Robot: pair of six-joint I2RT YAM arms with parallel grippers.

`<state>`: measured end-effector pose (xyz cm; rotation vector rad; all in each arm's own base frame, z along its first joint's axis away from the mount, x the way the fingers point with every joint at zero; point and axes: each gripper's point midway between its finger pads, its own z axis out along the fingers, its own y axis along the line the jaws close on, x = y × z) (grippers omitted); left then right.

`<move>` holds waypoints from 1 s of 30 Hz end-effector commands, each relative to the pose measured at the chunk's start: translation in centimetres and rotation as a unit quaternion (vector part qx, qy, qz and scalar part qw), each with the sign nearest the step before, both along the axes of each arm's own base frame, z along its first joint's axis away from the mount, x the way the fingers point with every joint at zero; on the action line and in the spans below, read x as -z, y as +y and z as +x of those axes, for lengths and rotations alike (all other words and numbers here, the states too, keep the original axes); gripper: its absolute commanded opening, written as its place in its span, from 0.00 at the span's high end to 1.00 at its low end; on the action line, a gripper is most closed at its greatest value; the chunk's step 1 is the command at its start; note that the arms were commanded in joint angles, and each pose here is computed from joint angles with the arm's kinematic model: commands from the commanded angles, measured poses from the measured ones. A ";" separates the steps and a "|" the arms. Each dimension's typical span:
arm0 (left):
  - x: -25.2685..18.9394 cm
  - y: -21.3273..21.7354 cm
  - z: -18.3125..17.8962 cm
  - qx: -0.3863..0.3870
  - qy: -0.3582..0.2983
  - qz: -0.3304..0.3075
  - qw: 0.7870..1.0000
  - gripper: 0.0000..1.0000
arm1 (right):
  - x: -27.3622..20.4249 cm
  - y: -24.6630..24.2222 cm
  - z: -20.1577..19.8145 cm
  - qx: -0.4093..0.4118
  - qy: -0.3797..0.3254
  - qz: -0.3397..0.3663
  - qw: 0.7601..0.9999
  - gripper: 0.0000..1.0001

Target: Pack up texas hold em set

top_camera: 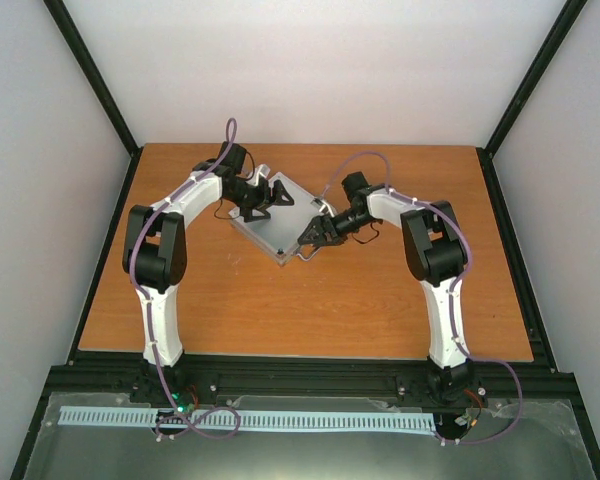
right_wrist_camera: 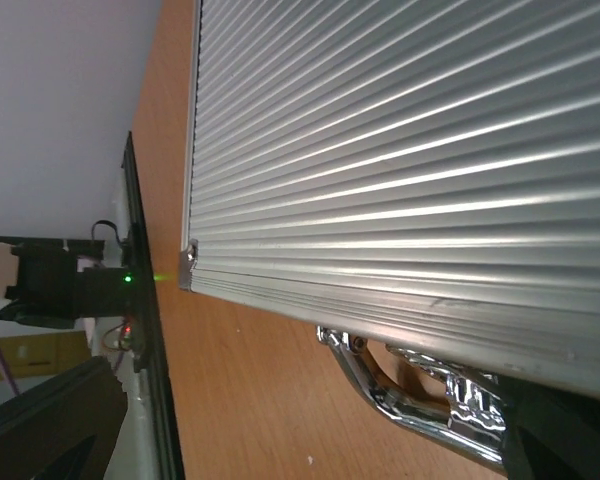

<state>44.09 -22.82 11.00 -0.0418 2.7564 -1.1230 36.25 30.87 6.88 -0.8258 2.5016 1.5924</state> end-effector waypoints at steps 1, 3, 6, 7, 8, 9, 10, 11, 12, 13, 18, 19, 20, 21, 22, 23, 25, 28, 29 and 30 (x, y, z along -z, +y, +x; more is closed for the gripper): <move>3.9 1.0 -0.8 -0.002 0.040 0.033 0.999 0.00 | -3.5 0.5 0.2 -0.014 0.018 0.074 0.997 0.00; 4.1 1.0 -0.9 -0.002 0.042 0.034 0.999 0.00 | -3.7 0.4 0.4 -0.014 0.020 0.080 0.997 0.00; 4.2 1.0 -1.0 -0.001 0.043 0.034 0.999 0.00 | -3.1 0.1 0.5 -0.009 0.019 0.059 0.998 0.00; 4.2 1.1 -1.0 -0.002 0.043 0.034 0.999 0.00 | -2.8 -0.1 0.5 -0.005 0.016 0.046 0.999 0.00; 4.3 1.1 -1.1 -0.002 0.043 0.035 0.998 0.00 | -2.2 -0.4 0.6 0.001 0.016 0.028 0.999 0.00; 4.3 1.1 -1.1 -0.002 0.042 0.036 0.998 0.00 | -1.4 -0.8 0.7 0.011 0.017 0.005 1.000 0.00; 4.3 1.1 -1.1 -0.002 0.043 0.035 0.998 0.00 | -0.5 -1.2 0.9 0.020 0.016 -0.023 0.999 0.00; 4.3 1.1 -1.1 -0.002 0.042 0.035 0.999 0.00 | 0.3 -1.6 1.0 0.027 0.017 -0.047 0.998 0.00; 4.3 1.1 -1.1 -0.002 0.042 0.035 0.998 0.00 | 1.2 -2.1 1.0 0.034 0.017 -0.071 0.997 0.00; 4.2 1.1 -1.1 -0.002 0.041 0.035 0.999 0.00 | 2.0 -2.5 1.1 0.043 0.016 -0.094 0.995 0.00; 4.2 1.2 -1.1 0.000 0.040 0.038 0.999 0.00 | 3.9 -4.5 1.1 0.069 0.000 -0.167 0.984 0.00; 4.2 1.2 -1.1 0.001 0.039 0.039 0.998 0.00 | 3.8 -4.8 1.1 0.074 -0.007 -0.174 0.982 0.00; 4.2 1.2 -1.2 0.002 0.039 0.040 0.998 0.00 | 3.5 -5.0 1.2 0.078 -0.015 -0.179 0.981 0.00; 4.3 1.2 -1.2 0.003 0.040 0.041 0.998 0.00 | 3.1 -5.1 1.1 0.080 -0.021 -0.181 0.980 0.00; 4.3 1.3 -1.2 0.003 0.040 0.042 0.998 0.00 | 2.8 -5.3 1.2 0.085 -0.025 -0.185 0.979 0.00; 4.3 1.3 -1.2 0.004 0.040 0.042 0.998 0.00 | 2.5 -5.4 1.2 0.088 -0.029 -0.187 0.978 0.00; 4.4 1.2 -1.2 0.004 0.040 0.041 0.998 0.00 | 1.8 -5.5 0.9 0.092 -0.035 -0.185 0.978 0.10; 4.2 1.2 -1.2 0.005 0.038 0.040 0.998 0.00 | 0.8 -5.5 0.5 0.102 -0.042 -0.178 0.978 0.53; 4.2 1.2 -1.2 0.005 0.038 0.040 0.998 0.00 | 0.6 -5.4 0.3 0.105 -0.043 -0.176 0.978 0.76; 4.3 1.3 -1.2 0.005 0.038 0.042 0.998 0.00 | 0.5 -5.2 0.2 0.108 -0.045 -0.172 0.978 0.93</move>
